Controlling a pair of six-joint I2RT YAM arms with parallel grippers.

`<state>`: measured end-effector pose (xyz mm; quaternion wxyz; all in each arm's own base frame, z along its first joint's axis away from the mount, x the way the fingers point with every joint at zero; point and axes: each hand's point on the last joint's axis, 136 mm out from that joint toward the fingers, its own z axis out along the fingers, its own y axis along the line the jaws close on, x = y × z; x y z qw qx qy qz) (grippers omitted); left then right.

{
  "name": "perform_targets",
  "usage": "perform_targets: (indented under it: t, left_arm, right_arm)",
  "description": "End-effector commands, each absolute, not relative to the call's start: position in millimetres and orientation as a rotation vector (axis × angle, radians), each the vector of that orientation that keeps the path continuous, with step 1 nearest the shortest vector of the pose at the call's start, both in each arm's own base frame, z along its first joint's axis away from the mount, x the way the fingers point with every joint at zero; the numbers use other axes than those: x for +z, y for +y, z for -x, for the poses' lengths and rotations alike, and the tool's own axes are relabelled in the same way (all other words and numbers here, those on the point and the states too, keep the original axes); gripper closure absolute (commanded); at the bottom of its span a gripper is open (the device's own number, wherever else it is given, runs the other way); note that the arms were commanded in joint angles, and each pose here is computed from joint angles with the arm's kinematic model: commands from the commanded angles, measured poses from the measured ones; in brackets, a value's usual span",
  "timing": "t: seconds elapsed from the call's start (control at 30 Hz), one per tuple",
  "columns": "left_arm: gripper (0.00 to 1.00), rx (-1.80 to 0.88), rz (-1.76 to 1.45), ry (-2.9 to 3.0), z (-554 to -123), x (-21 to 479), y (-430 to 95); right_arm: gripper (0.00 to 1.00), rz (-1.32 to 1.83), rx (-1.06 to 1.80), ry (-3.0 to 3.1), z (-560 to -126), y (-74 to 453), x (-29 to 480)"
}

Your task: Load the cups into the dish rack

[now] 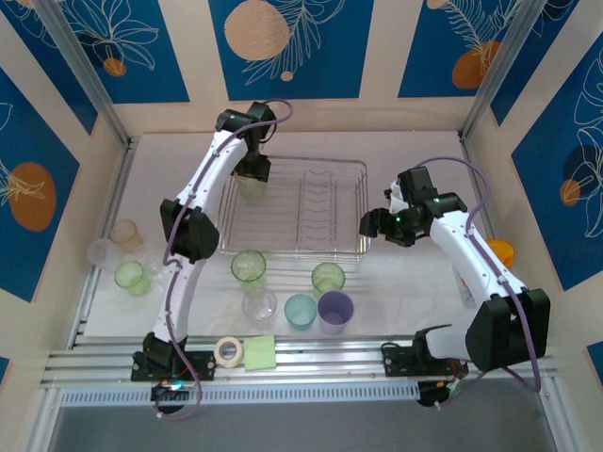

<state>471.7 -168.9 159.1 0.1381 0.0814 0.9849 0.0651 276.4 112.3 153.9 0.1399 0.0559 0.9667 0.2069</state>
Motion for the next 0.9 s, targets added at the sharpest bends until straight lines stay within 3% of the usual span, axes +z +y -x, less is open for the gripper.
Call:
perform_targets:
  t: [0.0,0.27,0.6,0.67,0.77,0.87]
  left_arm:
    - [0.98,0.178,-0.233,2.86,-473.2,160.5,-161.0]
    - [0.85,0.187,-0.22,2.847,-480.5,156.9,-157.8]
    - [0.42,0.177,-0.219,2.852,-488.8,147.1,-152.8]
    - [0.28,0.183,-0.215,2.837,-491.9,149.3,-151.2]
    - [0.0,0.173,-0.206,2.81,-496.4,154.4,-152.1]
    - [0.0,0.139,-0.198,2.78,-501.2,161.1,-156.3]
  right_arm:
    - [0.3,-0.127,0.583,2.787,-280.2,114.2,160.2]
    - [0.3,-0.077,0.539,2.826,-283.2,118.3,154.5]
    - [0.31,-0.018,0.5,2.854,-281.5,122.2,149.2]
    - [0.31,0.024,0.486,2.854,-280.3,125.7,150.6]
    - [0.3,0.08,0.434,2.855,-279.7,128.2,152.9]
    - [0.29,0.122,0.396,2.859,-279.1,131.8,153.7]
